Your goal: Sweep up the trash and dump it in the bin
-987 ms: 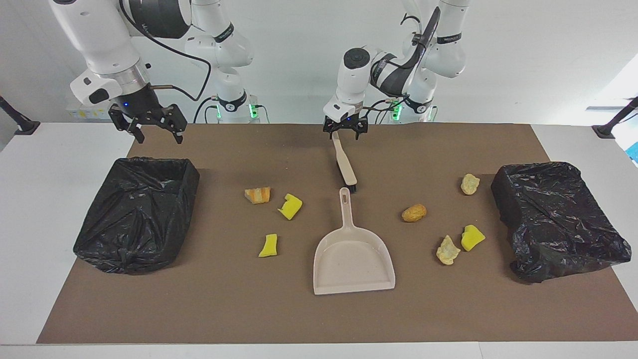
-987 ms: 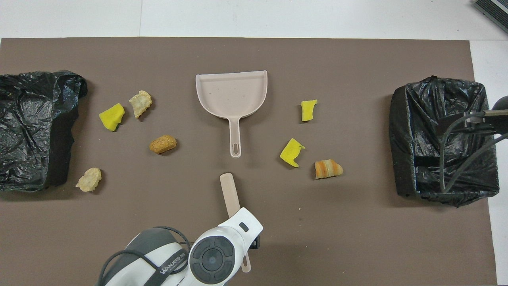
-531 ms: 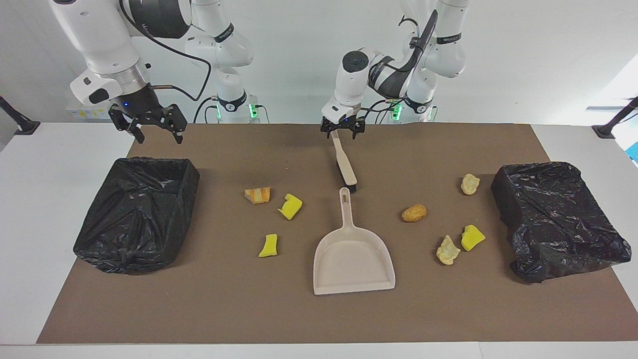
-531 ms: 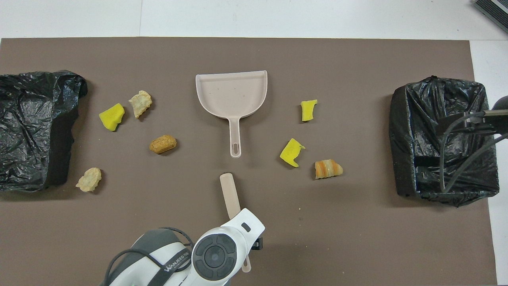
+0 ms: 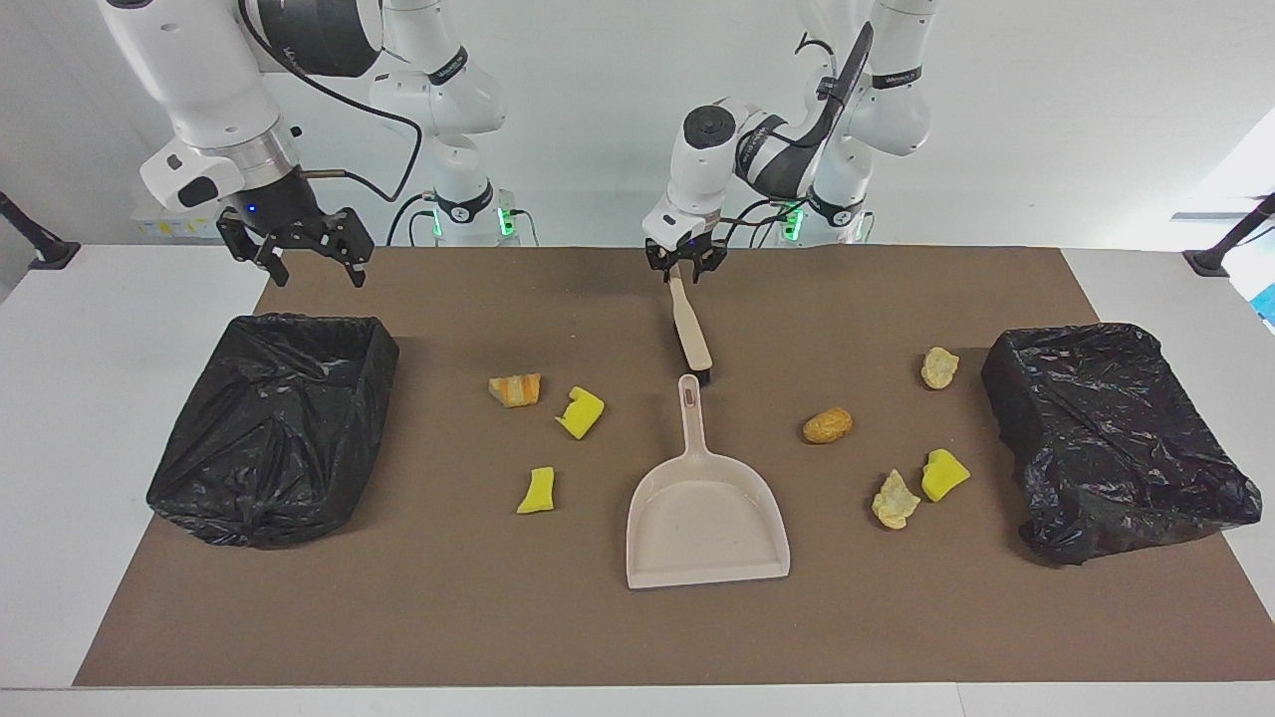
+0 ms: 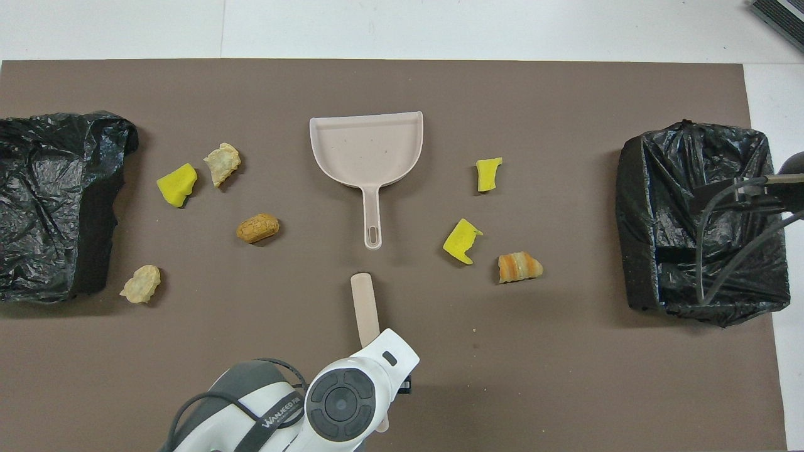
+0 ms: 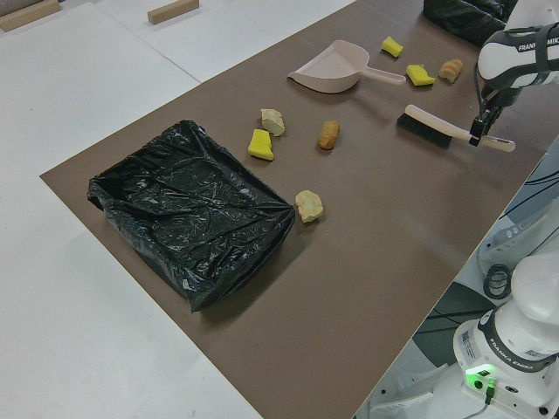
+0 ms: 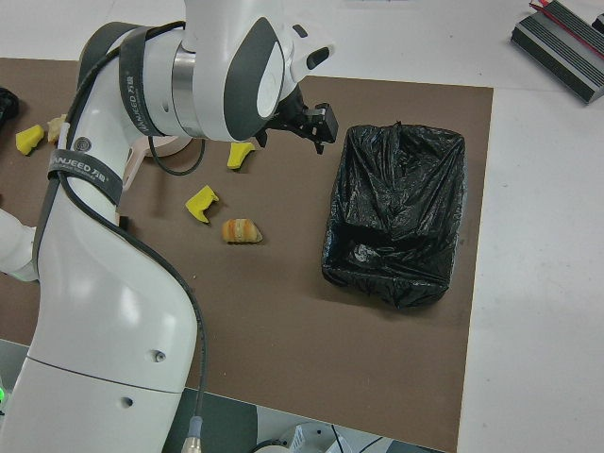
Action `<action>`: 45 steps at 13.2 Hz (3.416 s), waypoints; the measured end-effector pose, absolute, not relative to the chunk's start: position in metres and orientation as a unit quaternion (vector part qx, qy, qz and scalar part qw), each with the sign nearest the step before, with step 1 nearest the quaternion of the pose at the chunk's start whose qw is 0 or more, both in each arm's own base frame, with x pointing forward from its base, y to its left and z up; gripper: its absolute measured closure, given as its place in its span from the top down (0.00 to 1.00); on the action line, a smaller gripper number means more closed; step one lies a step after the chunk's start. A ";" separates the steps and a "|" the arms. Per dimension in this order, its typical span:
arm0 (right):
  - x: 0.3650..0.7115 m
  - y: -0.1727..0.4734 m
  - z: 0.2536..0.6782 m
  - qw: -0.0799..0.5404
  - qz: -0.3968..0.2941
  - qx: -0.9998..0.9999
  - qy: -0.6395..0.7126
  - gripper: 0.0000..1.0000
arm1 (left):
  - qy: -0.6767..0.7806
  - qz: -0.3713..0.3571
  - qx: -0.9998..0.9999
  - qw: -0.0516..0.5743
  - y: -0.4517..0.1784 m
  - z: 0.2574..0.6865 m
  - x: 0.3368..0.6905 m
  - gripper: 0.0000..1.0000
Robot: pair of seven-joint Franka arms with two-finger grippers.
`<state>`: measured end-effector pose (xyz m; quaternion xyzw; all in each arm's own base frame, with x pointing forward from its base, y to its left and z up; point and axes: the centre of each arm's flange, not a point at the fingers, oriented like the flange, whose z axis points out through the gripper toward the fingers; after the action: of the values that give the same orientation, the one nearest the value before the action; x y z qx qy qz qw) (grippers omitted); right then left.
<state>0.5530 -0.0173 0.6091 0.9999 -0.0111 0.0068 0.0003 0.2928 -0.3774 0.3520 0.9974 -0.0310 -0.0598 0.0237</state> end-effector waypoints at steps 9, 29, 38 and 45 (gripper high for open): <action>0.565 0.153 0.544 -0.010 -0.007 0.998 0.063 1.00 | -0.028 -0.059 0.998 0.025 -0.376 0.353 0.296 0.26; 0.576 0.423 0.349 -0.028 0.101 0.990 0.093 0.83 | -0.063 -0.025 0.998 -0.005 -0.103 0.449 0.533 0.26; 0.573 0.436 0.349 -0.016 0.114 0.988 0.105 0.35 | -0.091 -0.018 0.993 -0.076 -0.035 0.391 0.587 0.26; 0.576 0.408 0.391 0.019 0.097 0.979 0.177 0.33 | -0.116 -0.013 0.990 -0.082 -0.021 0.374 0.604 0.26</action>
<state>0.5759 0.4081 0.3912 0.9793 0.1768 0.0972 0.0186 0.6038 -0.0206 0.3740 0.9898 -0.1158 -0.0132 -0.0824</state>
